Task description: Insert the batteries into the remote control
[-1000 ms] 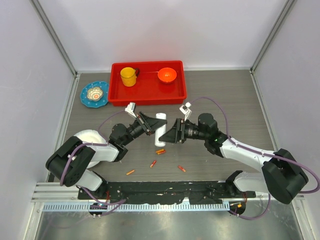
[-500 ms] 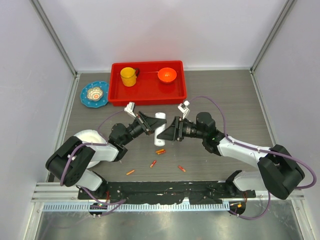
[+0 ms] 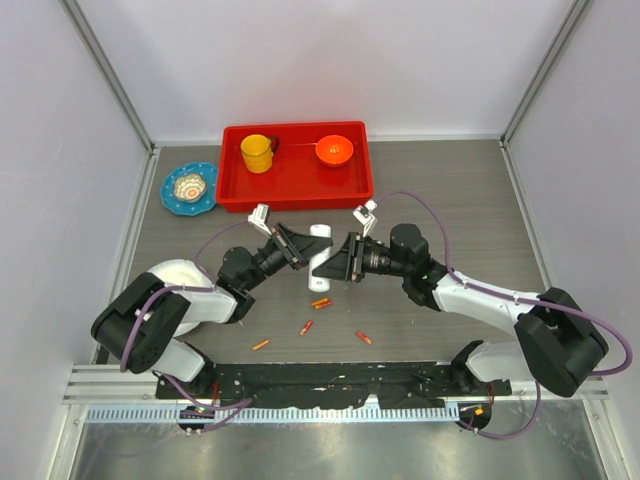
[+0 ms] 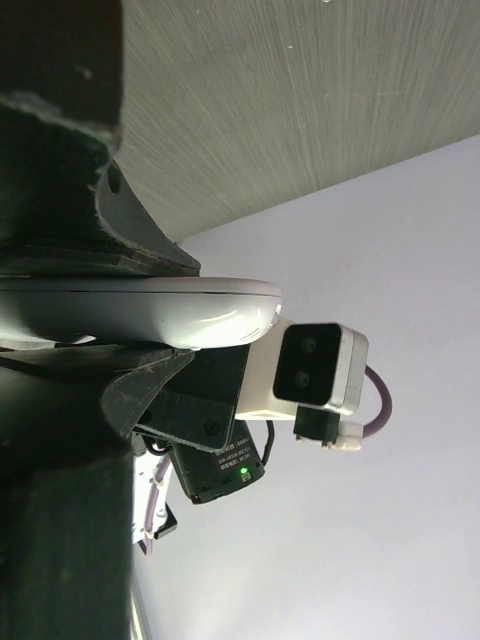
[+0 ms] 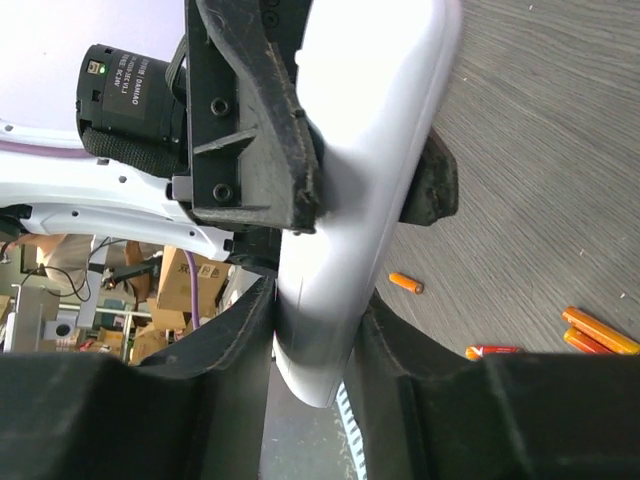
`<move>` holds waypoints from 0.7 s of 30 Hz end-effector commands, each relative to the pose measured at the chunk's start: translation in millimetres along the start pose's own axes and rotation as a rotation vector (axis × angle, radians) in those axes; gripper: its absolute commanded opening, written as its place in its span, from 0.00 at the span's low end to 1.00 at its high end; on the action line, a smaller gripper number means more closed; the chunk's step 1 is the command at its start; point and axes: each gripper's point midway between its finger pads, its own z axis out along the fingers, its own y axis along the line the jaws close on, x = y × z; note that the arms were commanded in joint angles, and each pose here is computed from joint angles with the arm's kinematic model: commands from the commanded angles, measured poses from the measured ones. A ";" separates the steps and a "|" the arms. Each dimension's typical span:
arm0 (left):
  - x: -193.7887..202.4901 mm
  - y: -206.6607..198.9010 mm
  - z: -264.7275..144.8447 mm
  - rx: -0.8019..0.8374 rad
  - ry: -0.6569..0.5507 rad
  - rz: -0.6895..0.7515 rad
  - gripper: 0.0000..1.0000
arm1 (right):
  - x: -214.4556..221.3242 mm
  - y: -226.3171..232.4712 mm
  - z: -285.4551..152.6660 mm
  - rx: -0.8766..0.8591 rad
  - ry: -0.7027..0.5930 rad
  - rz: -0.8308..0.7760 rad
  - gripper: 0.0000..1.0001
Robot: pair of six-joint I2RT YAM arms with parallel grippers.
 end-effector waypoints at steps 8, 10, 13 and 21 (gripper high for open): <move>-12.9 -69.7 -8.2 0.269 -0.070 0.100 0.00 | -10.0 14.7 5.1 -0.034 -0.025 -0.039 0.31; -13.6 -69.6 -8.4 0.268 -0.075 0.101 0.00 | -10.1 15.6 4.6 -0.036 -0.027 -0.036 0.45; -15.0 -69.4 -8.8 0.266 -0.084 0.106 0.00 | -9.2 17.8 3.3 -0.041 -0.024 -0.026 0.54; -16.5 -69.4 -8.2 0.265 -0.092 0.108 0.00 | -2.0 16.6 1.5 -0.043 -0.001 -0.015 0.52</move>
